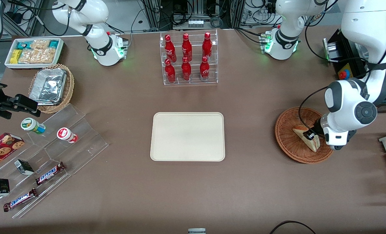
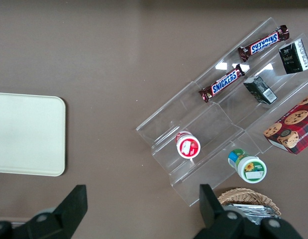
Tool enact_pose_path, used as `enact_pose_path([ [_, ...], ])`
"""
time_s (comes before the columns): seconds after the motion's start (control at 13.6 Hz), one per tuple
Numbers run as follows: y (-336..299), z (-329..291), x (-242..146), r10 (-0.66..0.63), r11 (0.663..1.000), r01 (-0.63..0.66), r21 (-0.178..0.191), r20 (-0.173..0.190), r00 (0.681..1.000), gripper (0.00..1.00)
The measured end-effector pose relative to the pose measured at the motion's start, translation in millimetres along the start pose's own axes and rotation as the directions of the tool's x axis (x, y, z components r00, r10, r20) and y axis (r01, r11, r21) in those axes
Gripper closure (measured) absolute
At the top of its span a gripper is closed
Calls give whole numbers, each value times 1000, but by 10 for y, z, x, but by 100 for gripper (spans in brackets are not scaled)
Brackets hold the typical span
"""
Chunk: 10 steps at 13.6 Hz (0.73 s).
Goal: Place sandwich from basket to tray
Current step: 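Lower the open left gripper onto the sandwich in the wicker basket, then close the left gripper on the sandwich and lift it, then carry the held sandwich over the cream tray and lower it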
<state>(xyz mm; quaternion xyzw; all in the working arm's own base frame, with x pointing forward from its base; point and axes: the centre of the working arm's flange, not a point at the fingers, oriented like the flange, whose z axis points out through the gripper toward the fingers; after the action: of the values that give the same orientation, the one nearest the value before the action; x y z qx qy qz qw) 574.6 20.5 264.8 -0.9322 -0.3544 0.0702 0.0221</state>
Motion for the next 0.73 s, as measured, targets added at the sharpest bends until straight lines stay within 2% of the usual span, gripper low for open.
enact_pose_path([
  [0.22, 58, -158, -25, 18, 999, -19, 26, 31, 999, 73],
  [0.37, 265, -423, -242, 60, 997, -62, 47, 48, 997, 78],
  [0.44, 404, -585, -423, 79, 995, -82, 52, 44, 996, 82],
  [0.59, 744, -877, -916, 114, 992, -114, 49, 14, 993, 84],
  [0.73, 1187, -1021, -1600, 184, 982, -183, 44, -19, 983, 83],
])
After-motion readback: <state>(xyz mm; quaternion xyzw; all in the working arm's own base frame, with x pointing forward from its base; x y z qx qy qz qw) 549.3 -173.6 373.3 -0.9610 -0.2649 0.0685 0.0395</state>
